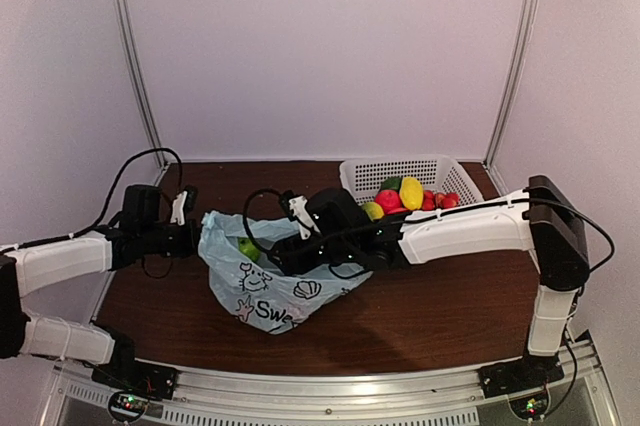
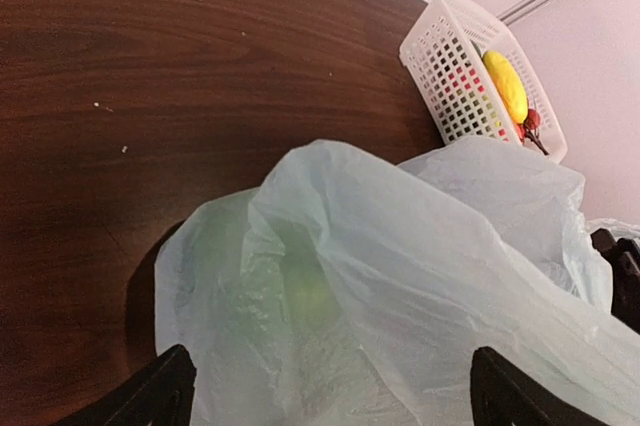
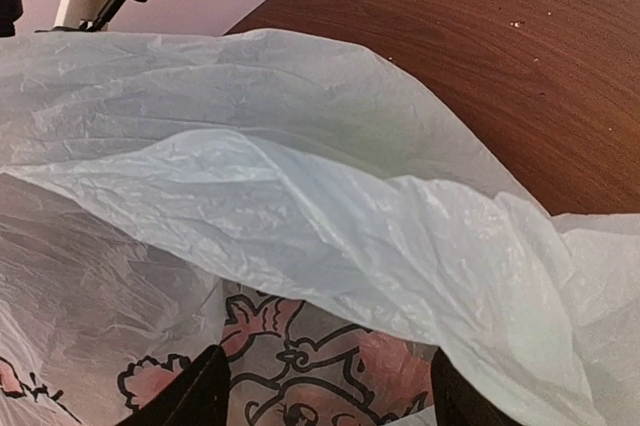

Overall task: Untie the knot of the plastic bag and take out the fruit
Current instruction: Reach into the gripper in the takeout bag, then adjust the takeout bag at the center of the board.

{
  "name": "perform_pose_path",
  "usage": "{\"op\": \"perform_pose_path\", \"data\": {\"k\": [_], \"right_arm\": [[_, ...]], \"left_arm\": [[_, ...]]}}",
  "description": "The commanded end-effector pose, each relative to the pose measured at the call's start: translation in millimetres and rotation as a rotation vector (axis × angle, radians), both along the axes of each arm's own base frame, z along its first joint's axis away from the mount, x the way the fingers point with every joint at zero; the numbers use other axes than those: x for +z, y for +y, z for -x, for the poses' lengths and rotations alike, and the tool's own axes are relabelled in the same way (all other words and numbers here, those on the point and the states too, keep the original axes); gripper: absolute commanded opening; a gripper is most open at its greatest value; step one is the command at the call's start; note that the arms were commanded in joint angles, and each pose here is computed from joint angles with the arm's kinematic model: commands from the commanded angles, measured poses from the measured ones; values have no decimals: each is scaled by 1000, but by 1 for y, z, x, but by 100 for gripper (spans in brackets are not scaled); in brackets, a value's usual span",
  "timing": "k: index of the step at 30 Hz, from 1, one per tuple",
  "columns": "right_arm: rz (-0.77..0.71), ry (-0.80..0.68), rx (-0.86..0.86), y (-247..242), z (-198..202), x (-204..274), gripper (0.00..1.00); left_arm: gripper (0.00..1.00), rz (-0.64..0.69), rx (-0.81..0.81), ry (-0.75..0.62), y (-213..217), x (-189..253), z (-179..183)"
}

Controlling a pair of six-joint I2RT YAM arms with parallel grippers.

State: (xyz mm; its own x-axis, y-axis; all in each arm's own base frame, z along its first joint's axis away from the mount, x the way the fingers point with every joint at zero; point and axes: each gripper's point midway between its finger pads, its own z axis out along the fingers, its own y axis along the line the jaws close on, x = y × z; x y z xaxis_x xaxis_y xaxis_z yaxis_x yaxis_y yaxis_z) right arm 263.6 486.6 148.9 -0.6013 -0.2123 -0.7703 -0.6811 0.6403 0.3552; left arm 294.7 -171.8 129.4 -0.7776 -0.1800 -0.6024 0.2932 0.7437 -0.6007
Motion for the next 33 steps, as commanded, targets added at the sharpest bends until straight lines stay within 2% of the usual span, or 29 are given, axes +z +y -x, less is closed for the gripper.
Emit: {"op": "perform_pose_path", "data": {"k": [1,11,12,14,17,24,31,33], "right_arm": [[-9,9,0,8,-5,-4,70],[0,16,4,11,-6,-8,73],[2,15,4,12,-6,-9,73],[1,12,0,12,-7,-8,73],[-2,9,-10,12,-9,-6,73],[-25,5,-47,6,-11,-4,74],[-10,-5,-84,-12,-9,-6,78],[-12,-1,-98,-23,-5,-8,81]], "left_arm": [[97,52,-52,-13,-11,-6,-3],[97,91,-105,37,-23,-33,-6],[95,93,-110,42,-25,-35,-6],[86,113,-141,44,-32,-37,-5],[66,135,-177,50,-42,-40,-1],[26,152,-244,76,-63,-47,11],[0,190,-313,101,-86,-45,34],[0,201,-312,101,-87,-40,38]]}}
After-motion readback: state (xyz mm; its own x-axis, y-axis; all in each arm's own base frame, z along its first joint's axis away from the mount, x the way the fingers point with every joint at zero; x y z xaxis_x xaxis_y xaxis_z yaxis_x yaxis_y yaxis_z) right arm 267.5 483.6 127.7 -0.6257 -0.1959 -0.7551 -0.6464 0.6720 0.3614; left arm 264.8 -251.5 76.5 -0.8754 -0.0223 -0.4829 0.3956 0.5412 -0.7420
